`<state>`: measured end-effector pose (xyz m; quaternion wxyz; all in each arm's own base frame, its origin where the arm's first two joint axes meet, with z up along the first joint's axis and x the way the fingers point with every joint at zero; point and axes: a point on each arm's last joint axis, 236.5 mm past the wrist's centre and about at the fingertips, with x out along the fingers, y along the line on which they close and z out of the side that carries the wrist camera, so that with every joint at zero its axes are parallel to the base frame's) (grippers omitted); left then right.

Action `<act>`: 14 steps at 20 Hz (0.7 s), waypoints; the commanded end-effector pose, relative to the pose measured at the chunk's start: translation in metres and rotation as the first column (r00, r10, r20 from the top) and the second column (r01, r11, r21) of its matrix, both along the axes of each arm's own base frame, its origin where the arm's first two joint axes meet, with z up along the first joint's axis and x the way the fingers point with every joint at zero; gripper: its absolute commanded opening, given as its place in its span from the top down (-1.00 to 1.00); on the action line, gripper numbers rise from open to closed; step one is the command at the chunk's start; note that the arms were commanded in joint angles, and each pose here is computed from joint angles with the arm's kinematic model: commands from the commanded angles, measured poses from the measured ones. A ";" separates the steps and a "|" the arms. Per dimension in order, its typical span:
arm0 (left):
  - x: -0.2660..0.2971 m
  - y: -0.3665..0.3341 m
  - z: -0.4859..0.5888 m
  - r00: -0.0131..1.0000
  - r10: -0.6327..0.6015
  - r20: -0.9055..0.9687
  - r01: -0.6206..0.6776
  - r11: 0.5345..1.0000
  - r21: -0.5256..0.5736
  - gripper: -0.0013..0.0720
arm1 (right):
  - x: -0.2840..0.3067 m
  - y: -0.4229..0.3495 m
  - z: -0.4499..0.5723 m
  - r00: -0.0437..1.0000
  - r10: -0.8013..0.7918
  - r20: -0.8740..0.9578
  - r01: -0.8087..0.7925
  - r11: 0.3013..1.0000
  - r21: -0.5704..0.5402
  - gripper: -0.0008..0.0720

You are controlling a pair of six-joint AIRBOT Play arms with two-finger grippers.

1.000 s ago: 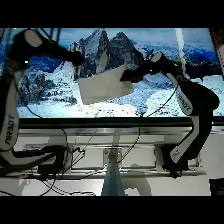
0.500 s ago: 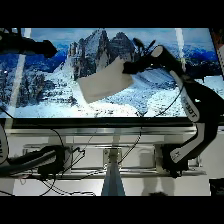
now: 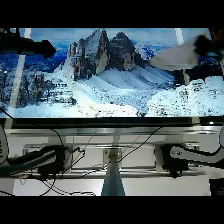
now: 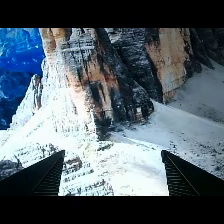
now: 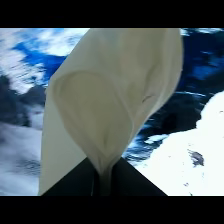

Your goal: Fold the clothes and pants, and hang the long-sleeved shirts on hangers.

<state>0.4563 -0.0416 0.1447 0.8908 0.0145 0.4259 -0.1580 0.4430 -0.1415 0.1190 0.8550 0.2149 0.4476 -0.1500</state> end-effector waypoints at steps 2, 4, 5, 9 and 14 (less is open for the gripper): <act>0.000 0.001 0.000 1.000 0.001 0.000 -0.001 1.000 0.001 -0.95 | -0.152 -0.127 -0.010 0.834 -0.485 -0.263 0.493 0.869 -0.039 0.94; 0.000 0.001 0.000 1.000 0.001 0.000 -0.001 1.000 0.001 -0.95 | -0.202 -0.148 -0.026 0.743 -0.568 -0.354 0.598 0.801 -0.030 0.94; 0.000 0.001 0.000 1.000 0.001 0.000 -0.001 1.000 0.001 -0.95 | -0.223 -0.153 -0.033 0.705 -0.591 -0.392 0.633 0.774 -0.030 0.94; 0.000 0.001 0.000 1.000 0.001 0.000 -0.001 1.000 0.001 -0.95 | -0.283 -0.167 -0.047 0.620 -0.617 -0.484 0.692 0.721 -0.033 0.94; 0.000 0.001 0.000 1.000 0.001 0.000 -0.001 1.000 0.001 -0.95 | -0.319 -0.162 -0.047 0.580 -0.579 -0.573 0.679 0.732 -0.052 0.94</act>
